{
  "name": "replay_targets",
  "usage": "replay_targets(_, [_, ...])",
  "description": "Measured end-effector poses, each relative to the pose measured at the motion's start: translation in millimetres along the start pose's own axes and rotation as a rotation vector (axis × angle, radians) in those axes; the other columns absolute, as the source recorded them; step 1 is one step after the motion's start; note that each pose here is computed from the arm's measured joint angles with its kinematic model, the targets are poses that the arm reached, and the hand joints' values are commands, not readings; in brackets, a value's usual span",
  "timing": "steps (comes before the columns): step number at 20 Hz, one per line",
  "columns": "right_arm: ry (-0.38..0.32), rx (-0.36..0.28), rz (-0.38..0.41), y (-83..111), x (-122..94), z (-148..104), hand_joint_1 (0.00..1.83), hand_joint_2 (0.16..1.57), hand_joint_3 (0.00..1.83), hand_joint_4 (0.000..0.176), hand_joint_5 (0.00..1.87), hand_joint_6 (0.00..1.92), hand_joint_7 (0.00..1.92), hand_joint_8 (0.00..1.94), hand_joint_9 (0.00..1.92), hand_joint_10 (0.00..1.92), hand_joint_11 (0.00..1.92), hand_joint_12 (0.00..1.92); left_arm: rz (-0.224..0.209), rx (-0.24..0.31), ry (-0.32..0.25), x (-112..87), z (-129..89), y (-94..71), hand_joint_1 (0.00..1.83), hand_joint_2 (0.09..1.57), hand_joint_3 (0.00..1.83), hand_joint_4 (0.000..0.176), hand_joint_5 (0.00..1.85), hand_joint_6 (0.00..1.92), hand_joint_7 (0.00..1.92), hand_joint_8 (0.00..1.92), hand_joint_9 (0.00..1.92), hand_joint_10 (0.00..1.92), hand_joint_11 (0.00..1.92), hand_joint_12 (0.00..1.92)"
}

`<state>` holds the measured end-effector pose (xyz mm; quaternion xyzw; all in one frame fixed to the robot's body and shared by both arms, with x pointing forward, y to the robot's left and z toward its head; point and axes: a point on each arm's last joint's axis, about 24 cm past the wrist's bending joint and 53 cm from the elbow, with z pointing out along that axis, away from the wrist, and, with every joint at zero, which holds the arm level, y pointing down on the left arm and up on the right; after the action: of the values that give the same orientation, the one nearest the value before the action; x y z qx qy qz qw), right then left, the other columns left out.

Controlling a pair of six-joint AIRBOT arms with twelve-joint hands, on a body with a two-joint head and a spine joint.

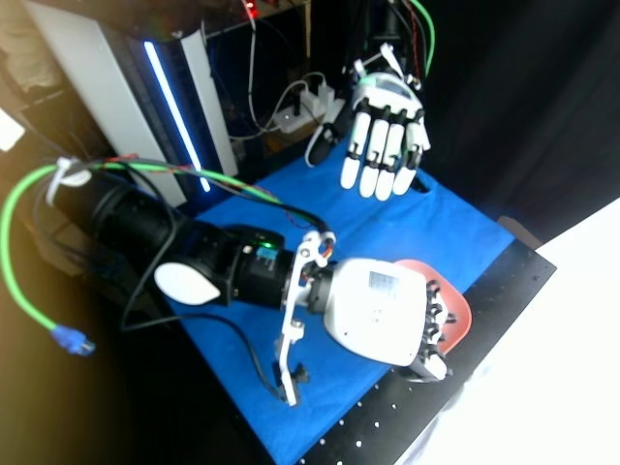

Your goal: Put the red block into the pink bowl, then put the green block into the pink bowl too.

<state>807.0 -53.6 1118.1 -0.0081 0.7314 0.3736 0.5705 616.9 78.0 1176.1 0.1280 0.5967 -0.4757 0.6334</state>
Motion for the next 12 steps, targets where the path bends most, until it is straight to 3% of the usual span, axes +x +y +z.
replay_targets(1, [0.000, 0.000, 0.000, -0.1, 0.1, 0.0, 1.34, 1.09, 0.00, 0.000, 0.81, 0.42, 1.03, 1.00, 0.98, 1.14, 0.86, 1.58, 0.000, 0.000, 0.000, 0.1, 0.1, -0.1, 0.58, 1.04, 0.00, 0.032, 0.36, 0.00, 0.44, 0.00, 0.44, 0.00, 0.00, 1.11])
replay_targets(2, [0.000, 0.000, 0.000, 0.0, 0.0, 0.0, 1.34, 1.09, 0.00, 0.000, 0.81, 0.42, 1.03, 1.00, 0.98, 1.14, 0.86, 1.58, 0.000, 0.000, 0.000, 0.1, 0.1, -0.1, 0.58, 1.04, 0.00, 0.032, 0.36, 0.00, 0.44, 0.00, 0.44, 0.00, 0.00, 1.11])
replay_targets(3, [0.000, 0.000, 0.001, 0.0, -0.1, 0.0, 1.36, 1.07, 0.00, 0.000, 0.85, 0.18, 1.05, 0.95, 0.94, 1.28, 0.85, 1.66, 0.000, 0.000, 0.000, 0.0, 0.0, 0.0, 0.58, 1.03, 0.00, 0.037, 0.36, 0.00, 0.43, 0.00, 0.44, 0.00, 0.00, 1.12])
replay_targets(4, [0.000, 0.000, 0.002, 0.4, 0.4, 0.3, 1.36, 1.07, 0.00, 0.000, 0.86, 0.02, 1.04, 0.92, 0.92, 1.05, 0.81, 1.56, 0.000, 0.000, 0.000, 0.1, 0.1, -0.1, 0.59, 1.03, 0.00, 0.030, 0.38, 0.01, 0.44, 0.01, 0.44, 0.00, 0.00, 1.13])
replay_targets(5, [0.000, 0.000, 0.003, 0.5, 0.5, 0.3, 1.23, 1.02, 0.00, 0.000, 0.84, 0.01, 1.00, 0.48, 1.00, 0.80, 0.84, 1.43, 0.000, 0.000, 0.000, 0.0, 0.0, 0.0, 0.60, 1.03, 0.00, 0.031, 0.38, 0.01, 0.44, 0.00, 0.44, 0.00, 0.00, 1.11])
replay_targets(6, [0.000, -0.001, 0.004, 0.7, 0.7, 0.4, 1.23, 1.02, 0.00, 0.000, 0.84, 0.01, 1.00, 0.48, 1.00, 0.80, 0.84, 1.43, 0.000, 0.000, 0.000, 0.1, 0.1, -0.1, 0.60, 1.03, 0.00, 0.031, 0.38, 0.01, 0.44, 0.00, 0.44, 0.00, 0.00, 1.11])
replay_targets(7, [0.000, -0.001, 0.004, 0.7, 0.6, 0.4, 1.20, 1.00, 0.00, 0.000, 0.77, 0.00, 1.04, 0.19, 1.11, 0.61, 0.88, 1.37, 0.000, 0.000, 0.000, 0.0, 0.0, 0.0, 0.61, 1.03, 0.00, 0.034, 0.38, 0.00, 0.44, 0.00, 0.44, 0.00, 0.00, 1.12])
replay_targets(8, [0.000, -0.001, 0.004, 0.7, 0.6, 0.4, 1.18, 0.99, 0.00, 0.000, 0.71, 0.00, 1.04, 0.01, 1.20, 0.31, 0.91, 1.29, 0.000, 0.000, 0.000, 0.1, 0.1, -0.1, 0.62, 1.04, 0.00, 0.028, 0.38, 0.00, 0.43, 0.00, 0.44, 0.00, 0.00, 1.15])
replay_targets(9, [0.000, -0.001, 0.004, 0.7, 0.7, 0.4, 1.18, 0.99, 0.00, 0.000, 0.66, 0.00, 0.97, 0.00, 1.22, 0.29, 0.95, 1.31, 0.000, 0.000, 0.000, 0.0, 0.0, 0.0, 0.64, 1.03, 0.00, 0.035, 0.38, 0.00, 0.45, 0.01, 0.45, 0.00, 0.00, 1.15])
replay_targets(12, [0.000, -0.001, 0.005, 0.7, 0.6, 0.4, 1.15, 0.98, 0.00, 0.000, 0.63, 0.00, 0.95, 0.00, 1.26, 0.23, 1.01, 1.30, 0.000, 0.000, 0.000, 0.0, 0.0, 0.1, 0.59, 1.03, 0.00, 0.029, 0.36, 0.01, 0.46, 0.01, 0.45, 0.01, 0.00, 1.17])
